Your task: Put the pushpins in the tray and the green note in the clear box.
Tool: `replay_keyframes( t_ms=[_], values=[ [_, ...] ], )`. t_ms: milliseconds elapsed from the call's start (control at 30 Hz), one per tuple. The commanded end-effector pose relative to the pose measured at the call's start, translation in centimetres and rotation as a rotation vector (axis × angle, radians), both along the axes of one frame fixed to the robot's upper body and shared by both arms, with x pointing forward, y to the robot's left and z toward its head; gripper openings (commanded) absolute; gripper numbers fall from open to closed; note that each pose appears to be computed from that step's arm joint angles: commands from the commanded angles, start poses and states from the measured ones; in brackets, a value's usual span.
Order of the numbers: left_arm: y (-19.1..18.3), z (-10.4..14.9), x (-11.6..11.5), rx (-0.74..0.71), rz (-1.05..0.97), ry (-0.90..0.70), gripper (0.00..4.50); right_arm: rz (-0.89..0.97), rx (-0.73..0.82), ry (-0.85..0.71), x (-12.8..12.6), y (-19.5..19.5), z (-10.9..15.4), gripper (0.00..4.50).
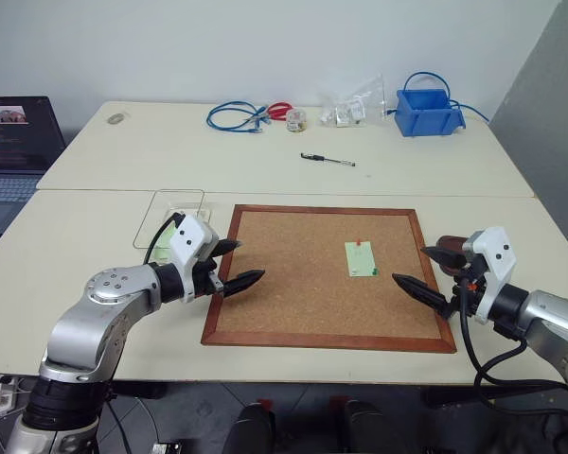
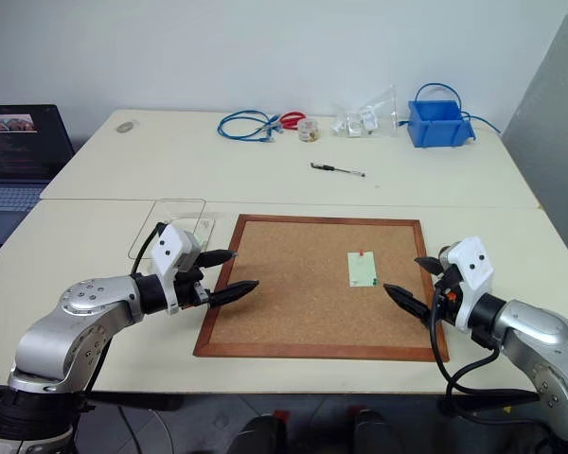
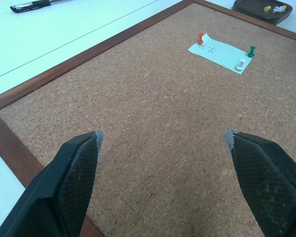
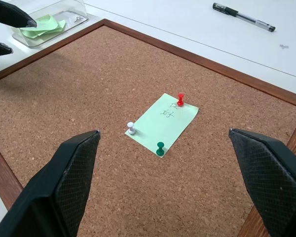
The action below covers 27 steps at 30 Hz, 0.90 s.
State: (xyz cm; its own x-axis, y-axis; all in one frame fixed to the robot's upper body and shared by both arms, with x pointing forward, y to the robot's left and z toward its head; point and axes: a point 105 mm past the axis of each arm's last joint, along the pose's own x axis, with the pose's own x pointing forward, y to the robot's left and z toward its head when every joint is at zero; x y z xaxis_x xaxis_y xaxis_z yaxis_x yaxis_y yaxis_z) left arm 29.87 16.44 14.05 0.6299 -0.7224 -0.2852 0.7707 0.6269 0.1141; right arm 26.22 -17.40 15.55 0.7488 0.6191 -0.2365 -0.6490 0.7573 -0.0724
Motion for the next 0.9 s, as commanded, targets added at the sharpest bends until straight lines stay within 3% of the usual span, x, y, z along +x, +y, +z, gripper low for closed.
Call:
replay_keyframes(
  t_ms=[33,767,900],
  values=[
    [0.0,1.3,0.2,-0.009,-0.003,-0.063,4.24,0.005,-0.010,-0.047,0.0,0.1,0.9,4.43],
    [-0.6,1.6,0.3,-0.047,-0.024,-0.058,4.24,0.005,-0.004,-0.052,0.3,0.4,0.8,4.43],
    [-2.6,1.6,0.0,-0.109,-0.106,-0.049,3.58,0.012,0.005,-0.055,0.6,0.9,0.6,4.50]
  ],
)
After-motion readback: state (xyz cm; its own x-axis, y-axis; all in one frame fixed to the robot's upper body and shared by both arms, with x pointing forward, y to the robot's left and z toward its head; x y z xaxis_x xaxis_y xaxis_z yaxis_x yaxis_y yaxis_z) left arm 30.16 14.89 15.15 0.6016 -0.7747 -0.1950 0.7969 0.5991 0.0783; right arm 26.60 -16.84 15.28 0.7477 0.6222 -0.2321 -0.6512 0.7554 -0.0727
